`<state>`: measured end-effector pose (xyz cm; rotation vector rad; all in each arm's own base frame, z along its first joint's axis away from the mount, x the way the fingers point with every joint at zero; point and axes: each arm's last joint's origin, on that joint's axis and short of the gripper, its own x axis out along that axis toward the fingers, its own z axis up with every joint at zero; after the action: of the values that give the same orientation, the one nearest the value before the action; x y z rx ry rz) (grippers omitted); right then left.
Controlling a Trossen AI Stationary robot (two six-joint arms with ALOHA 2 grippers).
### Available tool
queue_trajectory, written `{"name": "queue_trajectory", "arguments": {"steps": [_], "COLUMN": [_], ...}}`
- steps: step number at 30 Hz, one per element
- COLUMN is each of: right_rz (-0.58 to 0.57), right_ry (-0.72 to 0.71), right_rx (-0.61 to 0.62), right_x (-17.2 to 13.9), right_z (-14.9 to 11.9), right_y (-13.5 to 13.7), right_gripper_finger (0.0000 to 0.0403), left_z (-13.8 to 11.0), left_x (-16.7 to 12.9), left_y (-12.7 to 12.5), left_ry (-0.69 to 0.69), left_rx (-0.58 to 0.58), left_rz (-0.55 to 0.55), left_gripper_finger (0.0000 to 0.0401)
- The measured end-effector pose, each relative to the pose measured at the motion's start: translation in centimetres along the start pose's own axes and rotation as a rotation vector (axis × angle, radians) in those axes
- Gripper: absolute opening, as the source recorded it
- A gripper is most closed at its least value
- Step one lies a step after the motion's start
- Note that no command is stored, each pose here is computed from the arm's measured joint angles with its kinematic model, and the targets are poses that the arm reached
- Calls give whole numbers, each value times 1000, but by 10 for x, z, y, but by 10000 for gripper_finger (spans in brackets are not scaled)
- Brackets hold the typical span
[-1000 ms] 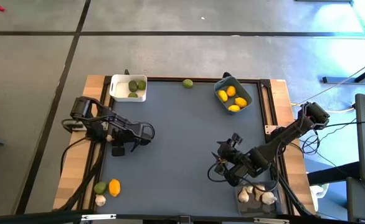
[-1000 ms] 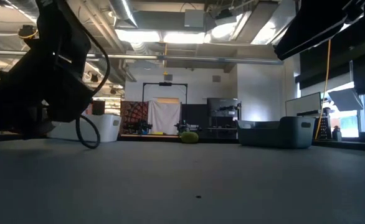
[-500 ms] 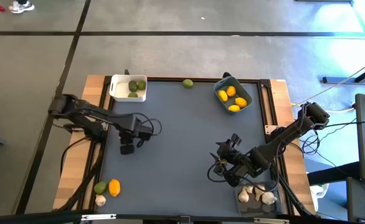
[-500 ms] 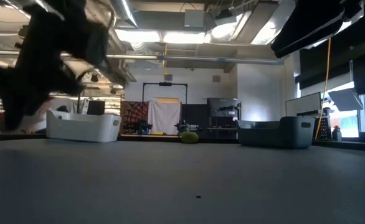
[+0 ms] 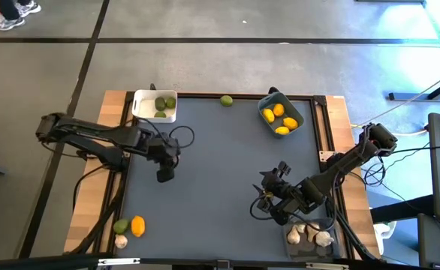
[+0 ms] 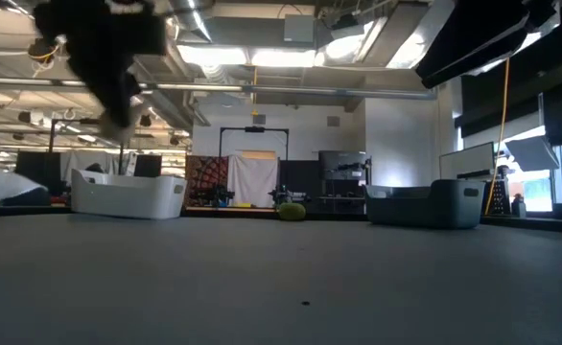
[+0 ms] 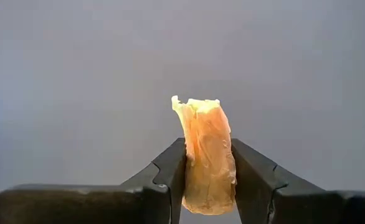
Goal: Sort produce into baskets
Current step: Put the white garlic into the black bin
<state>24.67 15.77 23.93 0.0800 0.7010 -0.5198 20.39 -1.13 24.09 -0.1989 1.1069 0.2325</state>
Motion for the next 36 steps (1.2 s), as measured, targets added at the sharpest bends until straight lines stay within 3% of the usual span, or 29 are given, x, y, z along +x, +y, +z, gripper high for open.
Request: {"name": "queue_trajectory", "arguments": {"steps": [7, 15, 23, 29, 36], "right_rz": [-14, 32, 61, 154, 236], "right_ry": [-33, -113, -237, -342, -387], "right_rx": [0, -28, -52, -51, -51], "right_x": [2, 7, 23, 35, 52], "right_z": [3, 18, 49, 78, 91], "right_y": [0, 6, 4, 0, -2], "right_gripper_finger": [246, 246, 246, 246, 246], "left_z": [29, 49, 67, 77, 83], "left_x": [-13, -20, -28, -19, 0], "left_y": [-10, -19, -32, -50, -64], "left_ry": [-351, -574, -787, -885, -898], "left_rx": [38, 38, 37, 95, 119], "left_rz": [-112, -184, -263, -304, -325], "left_gripper_finger": [105, 103, 103, 103, 103]}}
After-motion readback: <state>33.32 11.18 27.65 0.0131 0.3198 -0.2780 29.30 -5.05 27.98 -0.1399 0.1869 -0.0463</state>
